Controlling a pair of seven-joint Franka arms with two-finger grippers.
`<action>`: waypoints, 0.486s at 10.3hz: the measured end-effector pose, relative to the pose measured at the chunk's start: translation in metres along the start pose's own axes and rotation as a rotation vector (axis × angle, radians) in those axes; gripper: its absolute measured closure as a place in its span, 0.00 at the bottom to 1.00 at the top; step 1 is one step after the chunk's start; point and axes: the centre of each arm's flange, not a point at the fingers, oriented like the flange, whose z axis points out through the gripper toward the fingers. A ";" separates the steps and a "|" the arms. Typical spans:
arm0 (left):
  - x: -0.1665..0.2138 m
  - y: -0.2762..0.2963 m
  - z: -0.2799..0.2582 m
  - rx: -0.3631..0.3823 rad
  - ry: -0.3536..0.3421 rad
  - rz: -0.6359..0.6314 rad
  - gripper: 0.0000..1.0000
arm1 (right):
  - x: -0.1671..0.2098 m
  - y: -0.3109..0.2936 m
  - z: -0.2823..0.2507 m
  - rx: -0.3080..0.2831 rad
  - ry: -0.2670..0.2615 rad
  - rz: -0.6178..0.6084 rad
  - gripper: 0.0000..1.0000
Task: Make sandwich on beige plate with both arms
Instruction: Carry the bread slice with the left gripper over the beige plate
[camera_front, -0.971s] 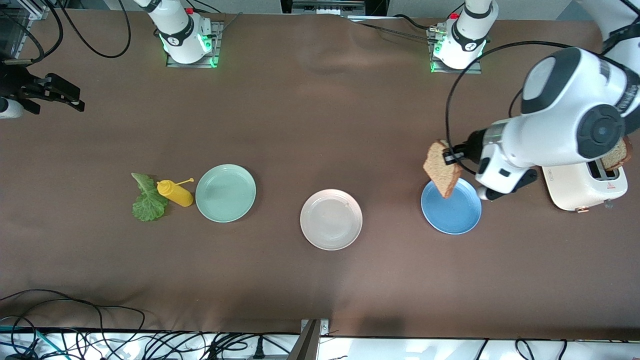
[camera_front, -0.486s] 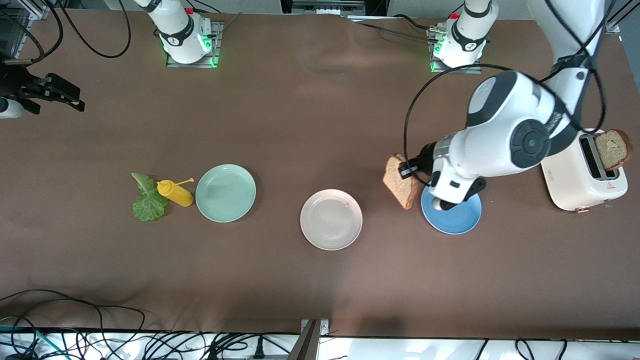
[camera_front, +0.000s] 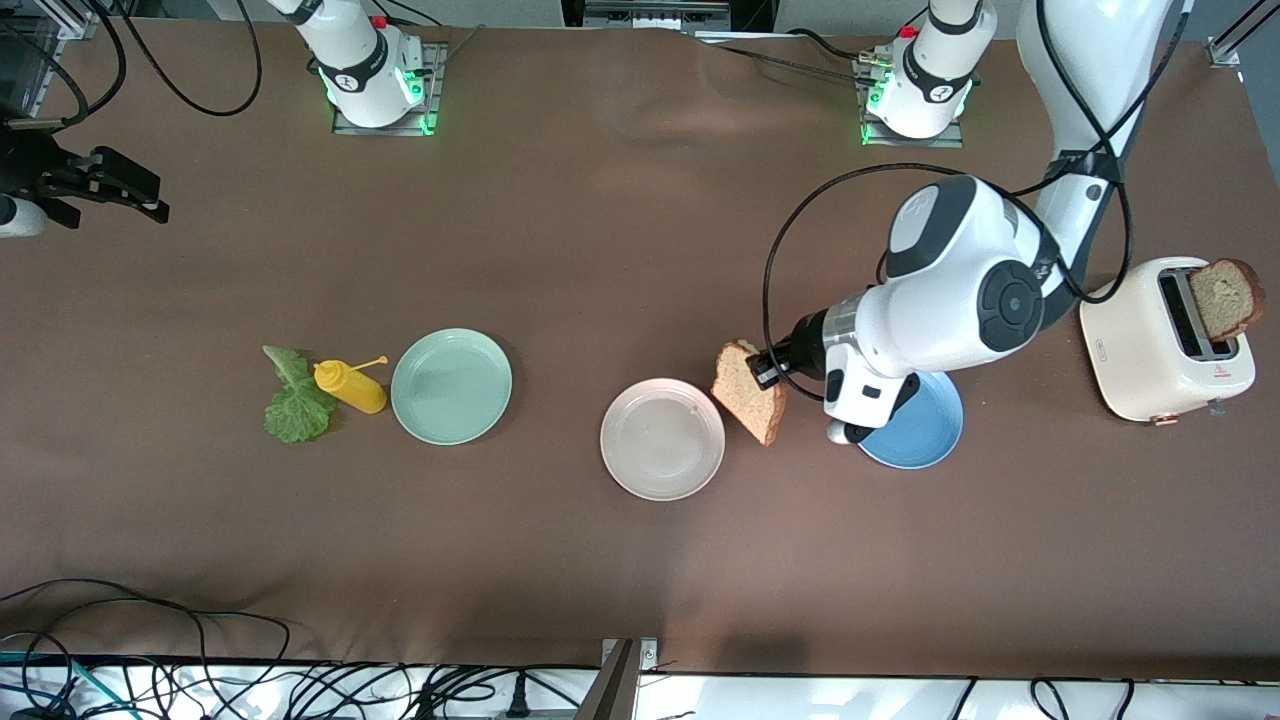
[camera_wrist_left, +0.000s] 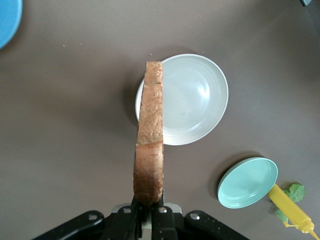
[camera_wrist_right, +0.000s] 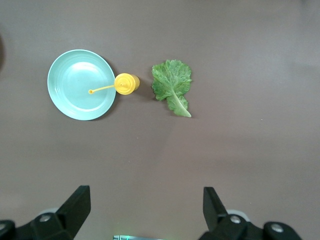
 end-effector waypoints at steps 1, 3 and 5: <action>-0.011 0.008 0.011 -0.001 -0.003 0.005 0.92 | 0.000 0.000 0.000 0.000 0.000 0.000 0.00; -0.024 0.016 0.028 0.001 -0.010 0.007 0.92 | 0.000 0.000 0.000 0.000 0.000 0.000 0.00; -0.018 0.021 0.036 -0.038 0.006 0.003 0.92 | 0.000 0.000 0.000 0.000 0.000 0.000 0.00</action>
